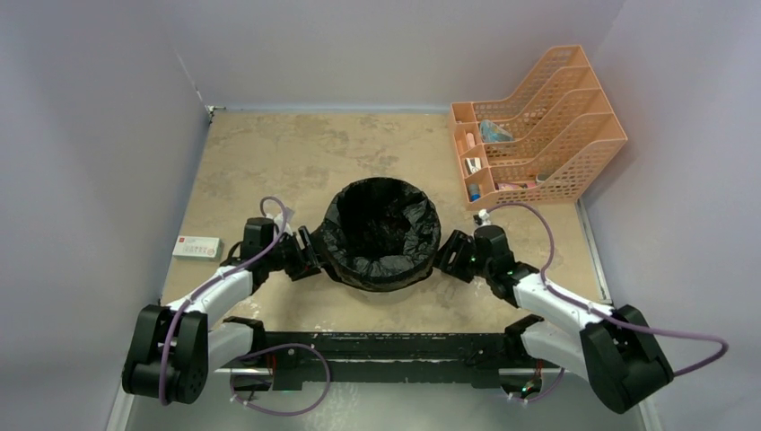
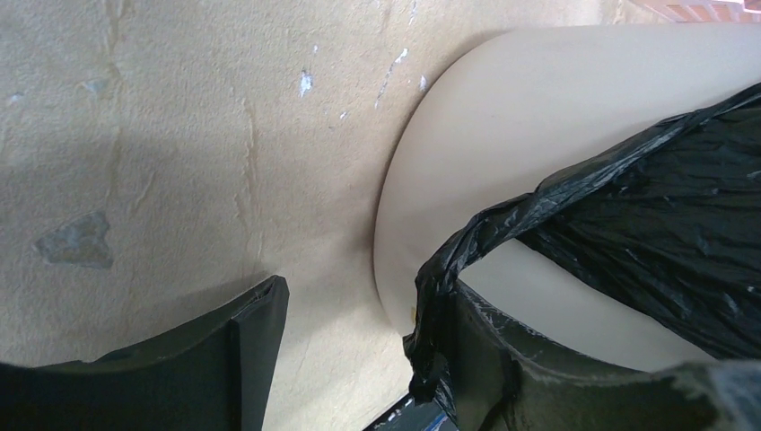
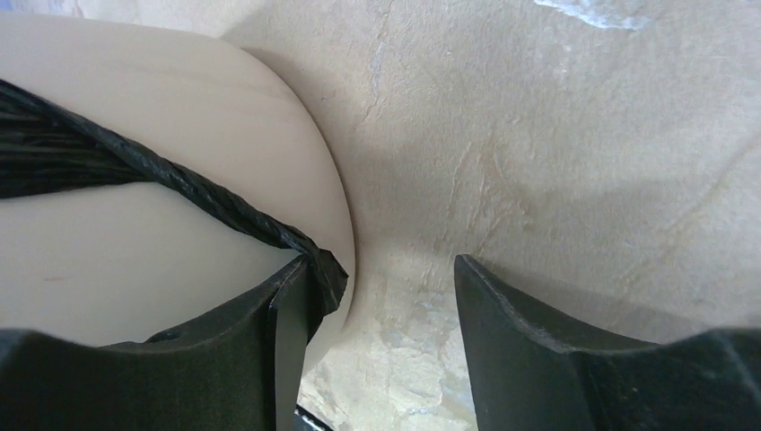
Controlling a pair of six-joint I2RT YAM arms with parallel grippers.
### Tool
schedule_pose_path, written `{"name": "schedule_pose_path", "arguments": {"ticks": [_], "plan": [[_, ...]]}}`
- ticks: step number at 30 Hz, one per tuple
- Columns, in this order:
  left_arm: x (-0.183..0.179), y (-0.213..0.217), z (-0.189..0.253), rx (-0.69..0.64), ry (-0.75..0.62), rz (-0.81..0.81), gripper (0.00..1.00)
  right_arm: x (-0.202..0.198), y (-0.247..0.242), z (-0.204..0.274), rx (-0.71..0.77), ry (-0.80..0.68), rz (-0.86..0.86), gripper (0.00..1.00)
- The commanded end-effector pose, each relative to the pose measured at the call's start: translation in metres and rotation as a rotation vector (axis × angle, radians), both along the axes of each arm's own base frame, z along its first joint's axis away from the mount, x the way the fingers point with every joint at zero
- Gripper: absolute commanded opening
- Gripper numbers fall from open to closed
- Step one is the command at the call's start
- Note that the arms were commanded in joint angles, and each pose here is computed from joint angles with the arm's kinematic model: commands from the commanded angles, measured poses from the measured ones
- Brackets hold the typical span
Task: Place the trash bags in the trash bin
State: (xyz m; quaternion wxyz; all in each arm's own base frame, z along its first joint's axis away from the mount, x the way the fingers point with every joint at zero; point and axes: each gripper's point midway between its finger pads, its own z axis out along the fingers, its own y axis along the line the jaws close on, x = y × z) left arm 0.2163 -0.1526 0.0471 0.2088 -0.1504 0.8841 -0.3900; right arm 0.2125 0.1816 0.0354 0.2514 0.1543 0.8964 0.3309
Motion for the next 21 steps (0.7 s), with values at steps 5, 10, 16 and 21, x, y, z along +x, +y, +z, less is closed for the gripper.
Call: {"name": "schedule_pose_path", "arguments": {"ticks": [5, 10, 16, 21], "plan": [[0.006, 0.001, 0.017, 0.014, -0.067, 0.000, 0.64, 0.030, -0.034, 0.064, -0.051, -0.163, -0.246, 0.68], [0.005, 0.001, 0.019, 0.012, -0.067, -0.005, 0.64, 0.048, -0.068, 0.123, -0.111, -0.351, -0.405, 0.72], [0.003, -0.001, 0.019, 0.003, -0.069, -0.011, 0.64, 0.045, -0.047, 0.244, 0.048, -0.736, -0.252, 0.76], [-0.001, -0.002, 0.018, -0.008, -0.069, -0.017, 0.64, 0.009, 0.016, 0.317, 0.198, -0.978, 0.202, 0.82]]}}
